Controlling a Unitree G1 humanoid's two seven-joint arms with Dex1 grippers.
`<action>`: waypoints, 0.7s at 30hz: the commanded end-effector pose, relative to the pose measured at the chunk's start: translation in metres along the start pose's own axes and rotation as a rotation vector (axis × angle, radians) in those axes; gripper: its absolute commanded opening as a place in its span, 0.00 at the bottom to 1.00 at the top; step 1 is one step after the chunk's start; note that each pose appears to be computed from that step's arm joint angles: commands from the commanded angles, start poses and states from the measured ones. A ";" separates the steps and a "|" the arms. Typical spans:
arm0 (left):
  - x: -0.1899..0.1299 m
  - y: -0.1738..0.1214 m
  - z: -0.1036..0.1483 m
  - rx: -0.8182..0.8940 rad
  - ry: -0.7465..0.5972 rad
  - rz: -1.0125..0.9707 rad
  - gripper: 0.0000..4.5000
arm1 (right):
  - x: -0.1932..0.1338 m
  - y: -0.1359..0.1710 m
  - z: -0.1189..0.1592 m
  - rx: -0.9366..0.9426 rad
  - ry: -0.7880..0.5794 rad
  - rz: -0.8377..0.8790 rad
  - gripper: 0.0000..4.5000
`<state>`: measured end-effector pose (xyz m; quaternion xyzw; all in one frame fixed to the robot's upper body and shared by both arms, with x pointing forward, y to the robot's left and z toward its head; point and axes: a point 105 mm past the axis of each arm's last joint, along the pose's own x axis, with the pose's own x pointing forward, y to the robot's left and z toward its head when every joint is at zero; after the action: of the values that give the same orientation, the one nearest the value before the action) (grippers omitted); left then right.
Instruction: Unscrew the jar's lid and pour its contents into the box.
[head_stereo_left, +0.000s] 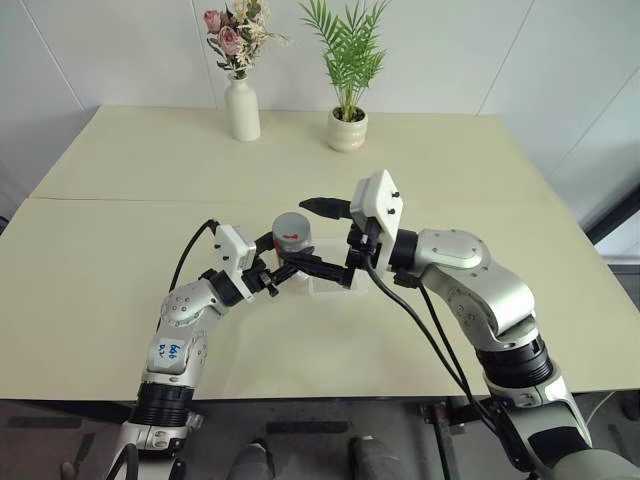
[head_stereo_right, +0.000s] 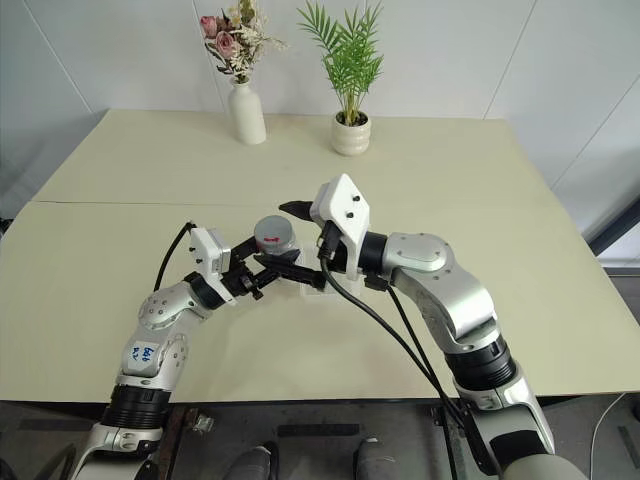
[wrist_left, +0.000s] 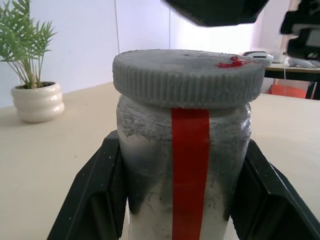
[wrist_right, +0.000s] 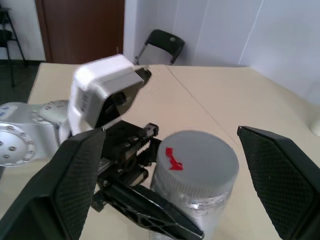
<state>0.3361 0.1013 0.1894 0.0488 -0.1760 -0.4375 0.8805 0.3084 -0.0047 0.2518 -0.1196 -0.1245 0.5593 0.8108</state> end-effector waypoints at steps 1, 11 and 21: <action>0.007 -0.005 0.014 0.023 -0.040 -0.028 0.49 | 0.005 -0.006 0.004 -0.022 -0.002 -0.062 1.00; 0.011 -0.006 0.015 0.017 -0.038 -0.024 0.49 | 0.013 -0.021 0.001 0.006 0.005 -0.187 1.00; 0.012 -0.004 0.017 0.010 -0.047 -0.005 0.49 | 0.014 -0.020 0.003 0.021 -0.010 -0.187 0.78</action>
<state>0.3397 0.0940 0.1884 0.0319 -0.1642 -0.4353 0.8846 0.3321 0.0052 0.2444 -0.0971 -0.1019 0.4906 0.8599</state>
